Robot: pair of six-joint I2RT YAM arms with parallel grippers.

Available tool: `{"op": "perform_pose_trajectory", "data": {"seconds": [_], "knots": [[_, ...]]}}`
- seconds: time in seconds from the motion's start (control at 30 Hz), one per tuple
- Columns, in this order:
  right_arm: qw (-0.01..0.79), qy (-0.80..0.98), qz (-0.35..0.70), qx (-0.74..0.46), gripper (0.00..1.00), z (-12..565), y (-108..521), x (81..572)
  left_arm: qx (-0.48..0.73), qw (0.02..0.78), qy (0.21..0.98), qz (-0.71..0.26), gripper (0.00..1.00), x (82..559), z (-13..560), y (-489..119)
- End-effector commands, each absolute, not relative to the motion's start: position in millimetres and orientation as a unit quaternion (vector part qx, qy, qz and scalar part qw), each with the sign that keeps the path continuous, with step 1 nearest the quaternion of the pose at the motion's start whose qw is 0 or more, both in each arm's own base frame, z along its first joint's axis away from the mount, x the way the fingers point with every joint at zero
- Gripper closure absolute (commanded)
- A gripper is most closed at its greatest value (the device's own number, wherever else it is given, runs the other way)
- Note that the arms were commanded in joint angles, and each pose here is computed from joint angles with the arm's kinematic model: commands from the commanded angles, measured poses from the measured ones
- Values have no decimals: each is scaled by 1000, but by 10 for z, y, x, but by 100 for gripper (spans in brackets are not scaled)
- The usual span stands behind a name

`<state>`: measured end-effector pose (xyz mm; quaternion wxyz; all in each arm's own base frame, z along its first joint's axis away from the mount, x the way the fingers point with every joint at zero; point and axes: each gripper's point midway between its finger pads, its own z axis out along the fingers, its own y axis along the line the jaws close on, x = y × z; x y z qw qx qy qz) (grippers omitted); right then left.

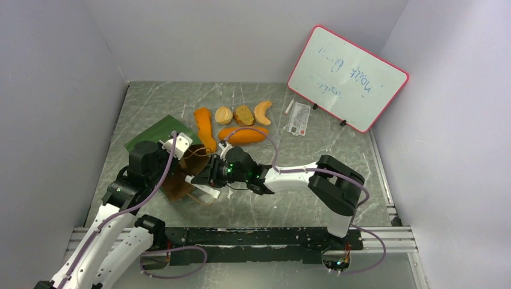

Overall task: Take the fake bread out of the paper bag
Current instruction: Take out the fake bread from the paper bag.

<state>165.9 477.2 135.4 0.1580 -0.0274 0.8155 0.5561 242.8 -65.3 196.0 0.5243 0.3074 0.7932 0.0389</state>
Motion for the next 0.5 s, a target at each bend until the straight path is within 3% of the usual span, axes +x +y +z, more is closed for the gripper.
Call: {"op": "perform_pose_trajectory", "data": {"seconds": [0.0,0.47], "knots": [[107,786,608,35,66,1513,4898,1681,302,547,780,22,93,2477,2080,-740],[62,769,629,94,59,1445,5078,1816,301,548,780,8,93,2469,2056,-791]]}}
